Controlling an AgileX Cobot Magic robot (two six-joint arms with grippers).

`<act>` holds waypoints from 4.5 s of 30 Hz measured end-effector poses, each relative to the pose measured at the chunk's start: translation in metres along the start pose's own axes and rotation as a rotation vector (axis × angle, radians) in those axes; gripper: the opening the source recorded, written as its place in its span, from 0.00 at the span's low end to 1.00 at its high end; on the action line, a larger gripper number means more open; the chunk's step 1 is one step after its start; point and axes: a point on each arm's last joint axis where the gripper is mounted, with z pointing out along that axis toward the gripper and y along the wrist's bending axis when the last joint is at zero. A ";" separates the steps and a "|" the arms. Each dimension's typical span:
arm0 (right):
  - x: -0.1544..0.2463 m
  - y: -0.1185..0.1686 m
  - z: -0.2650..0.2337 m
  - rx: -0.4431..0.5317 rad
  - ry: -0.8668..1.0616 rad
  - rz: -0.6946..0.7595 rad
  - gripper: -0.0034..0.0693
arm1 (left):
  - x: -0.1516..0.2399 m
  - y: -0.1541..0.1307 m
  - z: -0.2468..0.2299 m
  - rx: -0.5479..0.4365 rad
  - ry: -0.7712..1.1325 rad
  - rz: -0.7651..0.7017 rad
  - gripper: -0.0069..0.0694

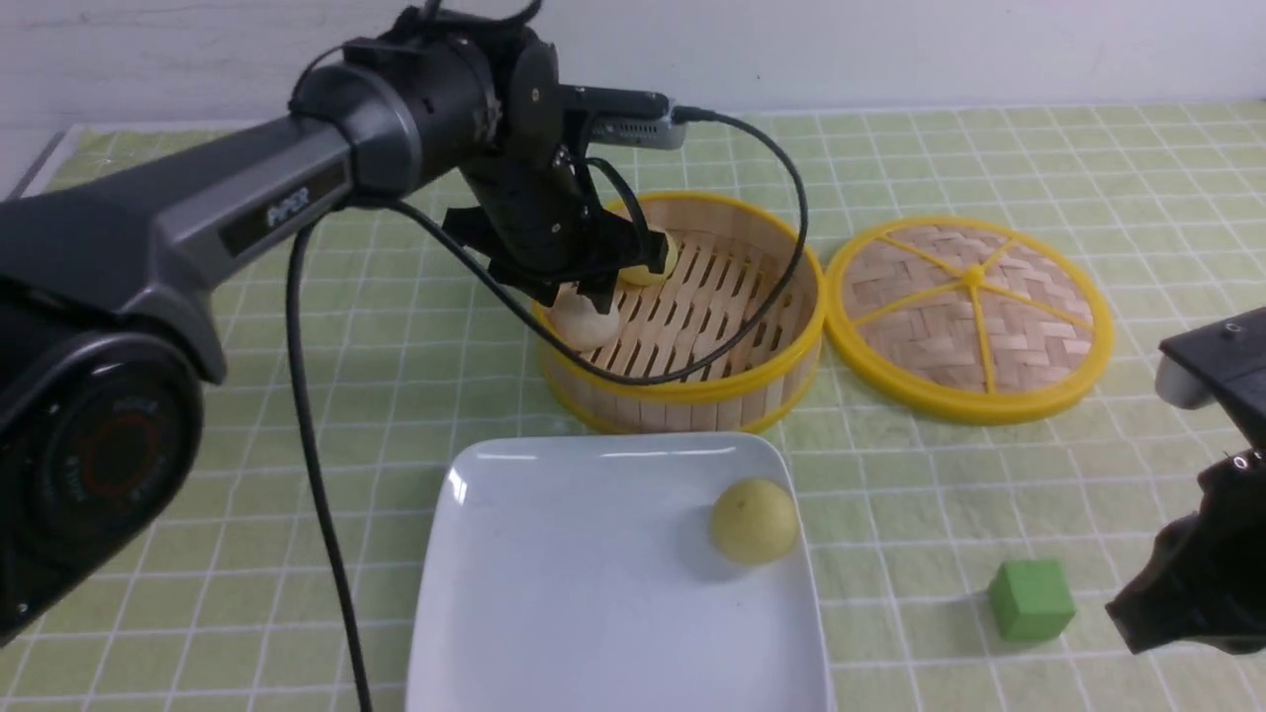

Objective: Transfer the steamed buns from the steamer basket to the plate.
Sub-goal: Use the left arm to grab the steamed stuffed bun that is closest to it, then use the left arm to put the steamed stuffed bun into the plate, then use the left arm to grab the steamed stuffed bun that is closest to it, then use the left arm to put the steamed stuffed bun into the plate

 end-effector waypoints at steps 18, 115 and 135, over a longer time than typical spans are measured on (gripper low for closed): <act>-0.002 0.000 0.000 0.000 -0.026 0.000 0.05 | -0.008 -0.002 -0.091 0.050 -0.052 -0.039 0.12; 0.000 0.003 0.000 -0.034 0.004 0.026 0.20 | 0.013 -0.011 -0.174 0.160 0.052 -0.116 0.12; 0.019 0.006 -0.029 -0.052 -0.019 0.010 0.05 | 0.175 -0.085 -0.068 0.172 0.299 0.113 0.25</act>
